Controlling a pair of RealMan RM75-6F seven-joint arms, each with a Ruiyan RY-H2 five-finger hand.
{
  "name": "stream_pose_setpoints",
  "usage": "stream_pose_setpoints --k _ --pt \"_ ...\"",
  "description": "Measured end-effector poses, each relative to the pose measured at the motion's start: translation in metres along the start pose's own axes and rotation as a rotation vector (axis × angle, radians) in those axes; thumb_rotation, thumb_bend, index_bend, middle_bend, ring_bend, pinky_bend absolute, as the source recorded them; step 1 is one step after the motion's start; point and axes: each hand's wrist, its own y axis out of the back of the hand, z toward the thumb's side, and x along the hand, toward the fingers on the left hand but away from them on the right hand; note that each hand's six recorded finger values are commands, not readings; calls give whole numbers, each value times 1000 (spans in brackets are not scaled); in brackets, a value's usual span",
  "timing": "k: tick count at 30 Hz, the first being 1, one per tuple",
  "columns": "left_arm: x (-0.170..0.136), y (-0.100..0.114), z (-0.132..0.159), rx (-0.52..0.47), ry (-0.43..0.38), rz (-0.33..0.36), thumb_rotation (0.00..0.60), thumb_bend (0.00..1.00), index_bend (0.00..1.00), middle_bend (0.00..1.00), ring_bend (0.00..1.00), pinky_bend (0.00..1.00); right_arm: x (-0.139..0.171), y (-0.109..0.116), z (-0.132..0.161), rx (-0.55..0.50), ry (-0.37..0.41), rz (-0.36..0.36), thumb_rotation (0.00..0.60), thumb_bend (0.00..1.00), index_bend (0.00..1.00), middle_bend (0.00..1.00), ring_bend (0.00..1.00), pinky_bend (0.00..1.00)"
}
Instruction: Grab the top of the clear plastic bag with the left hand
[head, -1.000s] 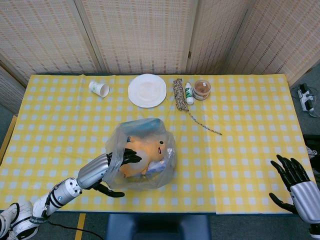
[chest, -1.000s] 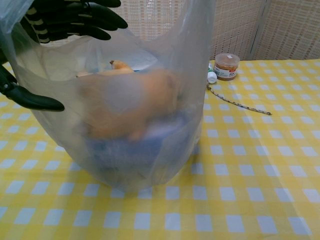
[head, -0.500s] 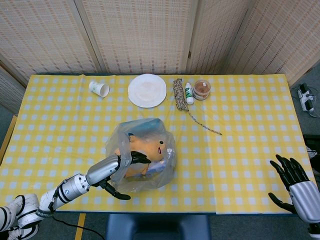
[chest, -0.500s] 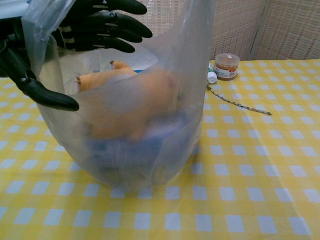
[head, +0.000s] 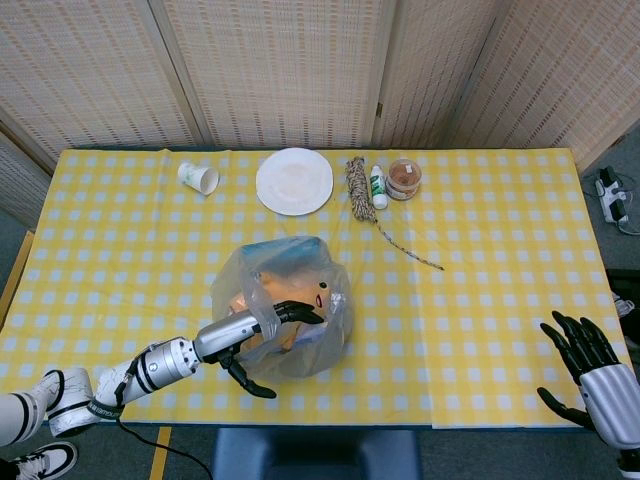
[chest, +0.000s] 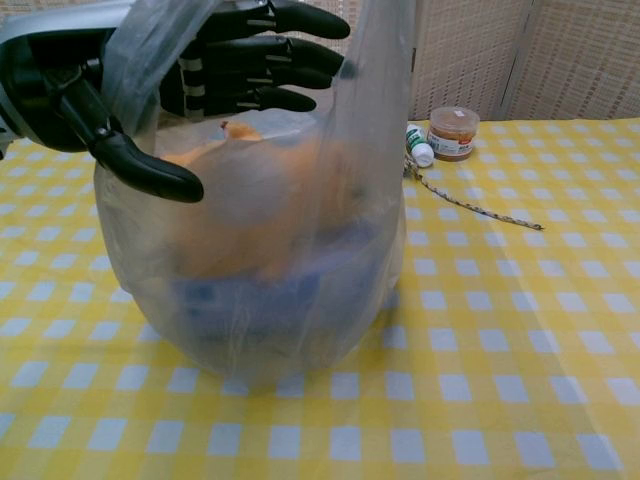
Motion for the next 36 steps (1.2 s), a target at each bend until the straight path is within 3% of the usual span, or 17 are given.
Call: stream_pose_setpoints --k 14,28,36 --pt "17 6 -2 -143 8 -24 600 125 99 87 0 4 -1 1 -2 -3 -5 -1 600 266 0 0 0 0" --pt "46 -4 8 -133 14 -105 600 123 23 87 4 3 -2 -2 -1 2 -4 11 600 266 0 0 0 0" --pt "59 0 18 -201 -7 -111 600 123 19 87 0 0 -1 -2 -1 1 -2 12 600 266 0 0 0 0"
